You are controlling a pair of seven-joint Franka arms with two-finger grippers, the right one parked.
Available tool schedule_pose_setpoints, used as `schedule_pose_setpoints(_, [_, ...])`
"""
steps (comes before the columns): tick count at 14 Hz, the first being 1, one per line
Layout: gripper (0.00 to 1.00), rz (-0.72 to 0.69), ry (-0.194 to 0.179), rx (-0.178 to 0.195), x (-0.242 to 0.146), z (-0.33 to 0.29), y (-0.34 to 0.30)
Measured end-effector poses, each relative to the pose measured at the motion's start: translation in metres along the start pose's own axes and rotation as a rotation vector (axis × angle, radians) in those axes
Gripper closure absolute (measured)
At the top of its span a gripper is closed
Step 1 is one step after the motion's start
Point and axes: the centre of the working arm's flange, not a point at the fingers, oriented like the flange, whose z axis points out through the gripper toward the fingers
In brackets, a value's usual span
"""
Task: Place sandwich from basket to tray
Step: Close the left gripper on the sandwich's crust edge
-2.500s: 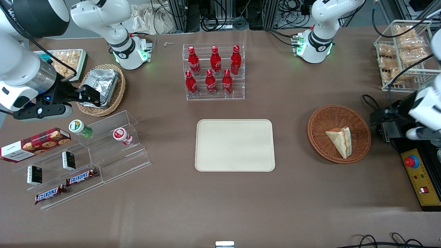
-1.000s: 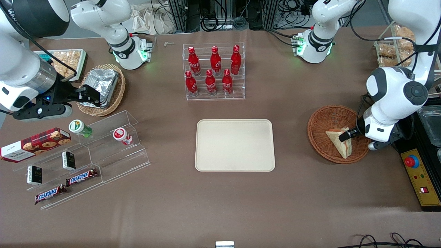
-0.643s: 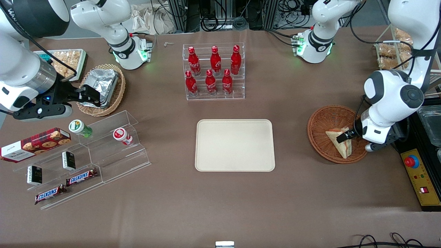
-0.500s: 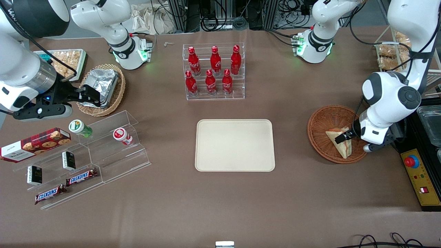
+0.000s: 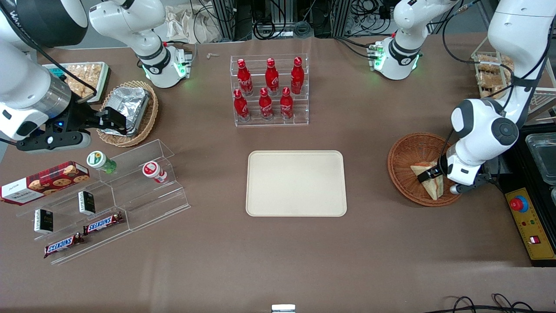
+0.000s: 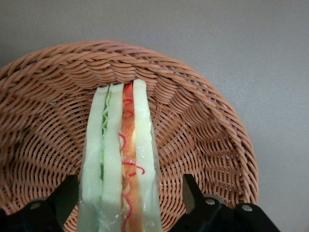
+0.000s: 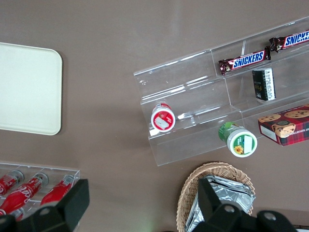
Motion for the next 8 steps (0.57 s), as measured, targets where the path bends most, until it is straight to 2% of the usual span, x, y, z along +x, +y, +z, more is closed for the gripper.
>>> schedule_pose_setpoints(4, [0.49,-0.006,0.003,0.0,0.0004,-0.0005,-0.0003])
schedule_pose_setpoints(5, [0.57,-0.016,0.004,0.0,0.0006,-0.001,-0.0003])
schedule_pose_setpoints(6, [0.63,-0.025,0.005,0.0,0.0008,-0.0016,-0.0002])
schedule_pose_setpoints(8, [0.66,-0.03,0.011,0.001,0.0016,-0.0045,0.0002])
